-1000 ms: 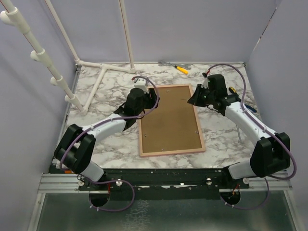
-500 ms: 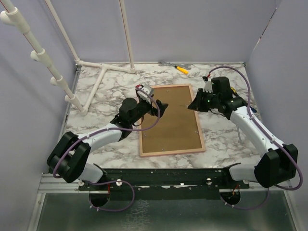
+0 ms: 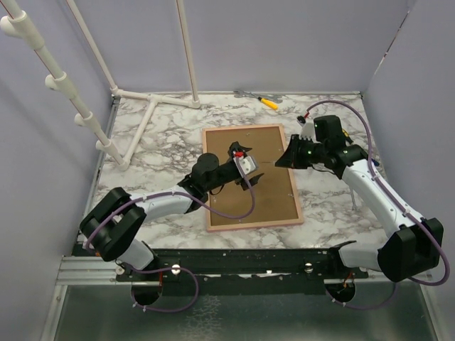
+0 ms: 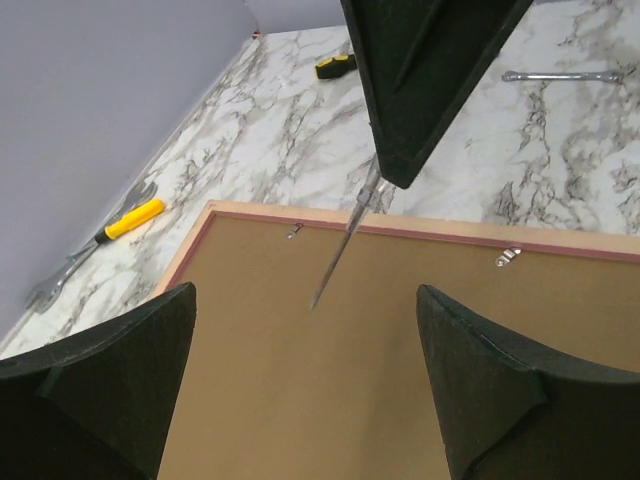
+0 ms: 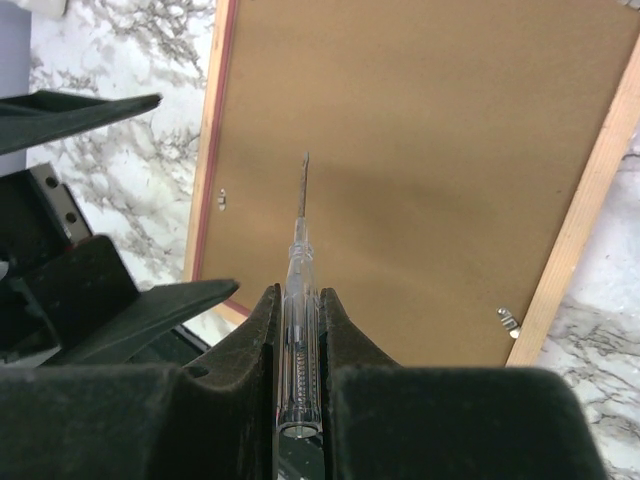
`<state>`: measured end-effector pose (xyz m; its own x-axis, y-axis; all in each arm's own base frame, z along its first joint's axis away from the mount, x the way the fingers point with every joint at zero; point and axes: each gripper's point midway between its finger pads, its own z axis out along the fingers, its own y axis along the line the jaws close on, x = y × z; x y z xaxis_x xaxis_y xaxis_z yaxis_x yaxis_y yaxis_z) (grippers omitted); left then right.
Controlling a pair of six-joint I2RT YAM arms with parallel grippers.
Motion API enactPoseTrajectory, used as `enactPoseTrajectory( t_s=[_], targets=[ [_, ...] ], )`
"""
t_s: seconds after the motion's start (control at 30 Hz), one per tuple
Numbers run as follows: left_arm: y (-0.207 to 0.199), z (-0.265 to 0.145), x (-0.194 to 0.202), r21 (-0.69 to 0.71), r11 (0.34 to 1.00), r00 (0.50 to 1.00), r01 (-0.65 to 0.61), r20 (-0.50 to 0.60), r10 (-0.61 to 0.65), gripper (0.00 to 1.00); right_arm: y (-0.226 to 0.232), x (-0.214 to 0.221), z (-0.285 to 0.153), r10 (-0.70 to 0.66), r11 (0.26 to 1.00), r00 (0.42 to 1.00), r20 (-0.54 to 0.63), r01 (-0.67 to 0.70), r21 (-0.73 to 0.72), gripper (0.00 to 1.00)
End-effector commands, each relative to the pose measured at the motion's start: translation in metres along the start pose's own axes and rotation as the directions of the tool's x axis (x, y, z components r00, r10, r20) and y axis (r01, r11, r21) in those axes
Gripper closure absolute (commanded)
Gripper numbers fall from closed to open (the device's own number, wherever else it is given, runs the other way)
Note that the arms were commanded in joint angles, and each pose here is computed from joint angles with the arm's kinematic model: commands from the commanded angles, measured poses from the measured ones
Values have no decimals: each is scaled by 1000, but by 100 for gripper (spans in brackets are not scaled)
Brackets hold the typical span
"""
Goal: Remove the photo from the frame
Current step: Adjust the screwdriver.
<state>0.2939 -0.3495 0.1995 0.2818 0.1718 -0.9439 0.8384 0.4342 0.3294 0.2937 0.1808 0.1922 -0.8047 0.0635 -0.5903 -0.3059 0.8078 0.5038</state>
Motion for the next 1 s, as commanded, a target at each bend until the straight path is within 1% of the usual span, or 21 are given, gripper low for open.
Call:
enactPoseTrajectory(
  t_s=[0.0, 0.03, 0.07, 0.27, 0.33, 0.43, 0.57, 0.7, 0.83, 0.87, 0.97],
  targets=[
    [-11, 18, -6, 99, 987, 992, -128, 10, 128, 12, 12, 16, -7, -13, 997, 999, -44, 10, -74, 99],
    [-12, 21, -5, 104, 986, 991, -133, -1, 134, 13, 13, 17, -7, -14, 997, 999, -47, 10, -81, 99],
    [-12, 23, -5, 107, 984, 990, -140, -8, 142, 15, 14, 18, -8, -15, 996, 999, -50, 10, -89, 99],
    [-19, 33, -1, 156, 974, 984, -163, -48, 172, 37, 18, 22, -7, -15, 993, 998, -64, 7, -120, 99],
    [-23, 34, 2, 173, 971, 982, -167, -59, 180, 41, 19, 22, -7, -14, 992, 998, -63, 6, -127, 99],
    [-30, 36, 5, 200, 964, 979, -175, -71, 192, 44, 21, 21, -6, -13, 991, 998, -62, 4, -137, 99],
    [-37, 39, 12, 235, 955, 972, -182, -102, 210, 45, 21, 21, -6, -13, 990, 998, -63, 4, -139, 99],
    [-38, 44, 17, 247, 952, 968, -179, -127, 215, 52, 23, 21, -7, -13, 989, 998, -64, 3, -149, 99],
    [-43, 50, 15, 259, 949, 969, -179, -123, 216, 53, 23, 23, -6, -12, 988, 998, -69, 2, -153, 99],
    [-44, 51, 14, 261, 948, 969, -180, -120, 217, 55, 23, 24, -6, -11, 989, 997, -70, 0, -151, 100],
    [-48, 54, 13, 276, 944, 968, -182, -119, 222, 71, 21, 24, -6, -8, 989, 998, -68, -2, -145, 99]
  ],
)
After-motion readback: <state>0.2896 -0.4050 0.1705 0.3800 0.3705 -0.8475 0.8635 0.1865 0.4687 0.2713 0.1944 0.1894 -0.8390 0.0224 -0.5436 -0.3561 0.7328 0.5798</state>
